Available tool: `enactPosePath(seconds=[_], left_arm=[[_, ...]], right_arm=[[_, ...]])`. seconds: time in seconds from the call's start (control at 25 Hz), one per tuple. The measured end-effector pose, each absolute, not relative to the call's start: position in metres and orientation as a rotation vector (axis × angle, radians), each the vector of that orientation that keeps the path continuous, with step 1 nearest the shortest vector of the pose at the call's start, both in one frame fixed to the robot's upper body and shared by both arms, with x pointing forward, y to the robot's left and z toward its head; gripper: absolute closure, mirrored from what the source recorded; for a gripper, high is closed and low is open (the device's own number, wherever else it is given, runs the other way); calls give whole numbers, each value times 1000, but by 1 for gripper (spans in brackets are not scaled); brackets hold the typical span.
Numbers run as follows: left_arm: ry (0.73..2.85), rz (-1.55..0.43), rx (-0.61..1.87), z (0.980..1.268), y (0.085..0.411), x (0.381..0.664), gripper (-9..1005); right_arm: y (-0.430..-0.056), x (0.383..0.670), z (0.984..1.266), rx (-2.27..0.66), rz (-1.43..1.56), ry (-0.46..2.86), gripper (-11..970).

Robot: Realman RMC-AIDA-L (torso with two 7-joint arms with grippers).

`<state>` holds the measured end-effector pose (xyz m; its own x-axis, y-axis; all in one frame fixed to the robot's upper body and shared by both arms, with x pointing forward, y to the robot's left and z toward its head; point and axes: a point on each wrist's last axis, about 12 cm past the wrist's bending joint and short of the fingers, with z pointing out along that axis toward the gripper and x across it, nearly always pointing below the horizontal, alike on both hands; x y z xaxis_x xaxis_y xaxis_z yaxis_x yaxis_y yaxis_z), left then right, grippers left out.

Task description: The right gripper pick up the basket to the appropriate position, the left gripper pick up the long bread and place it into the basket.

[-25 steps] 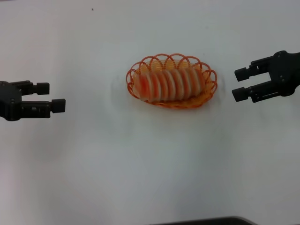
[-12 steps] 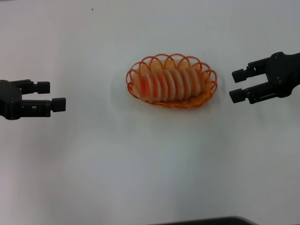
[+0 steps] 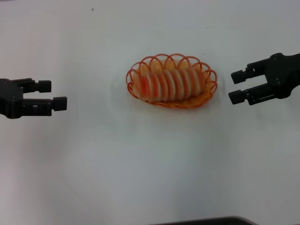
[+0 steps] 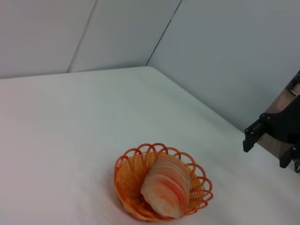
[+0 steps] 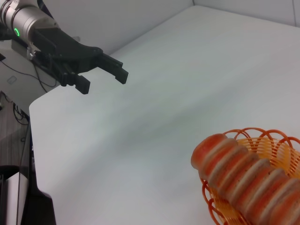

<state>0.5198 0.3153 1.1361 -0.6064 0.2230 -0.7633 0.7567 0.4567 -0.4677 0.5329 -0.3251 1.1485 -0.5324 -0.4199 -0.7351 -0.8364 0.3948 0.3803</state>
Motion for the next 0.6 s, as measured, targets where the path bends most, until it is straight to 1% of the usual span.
enactPosePath(seconds=[0.6], left_arm=[[2084, -1103, 822, 1137, 314, 521, 64]], right_arm=[[-323, 536, 1151, -1088, 1019, 2114, 218]])
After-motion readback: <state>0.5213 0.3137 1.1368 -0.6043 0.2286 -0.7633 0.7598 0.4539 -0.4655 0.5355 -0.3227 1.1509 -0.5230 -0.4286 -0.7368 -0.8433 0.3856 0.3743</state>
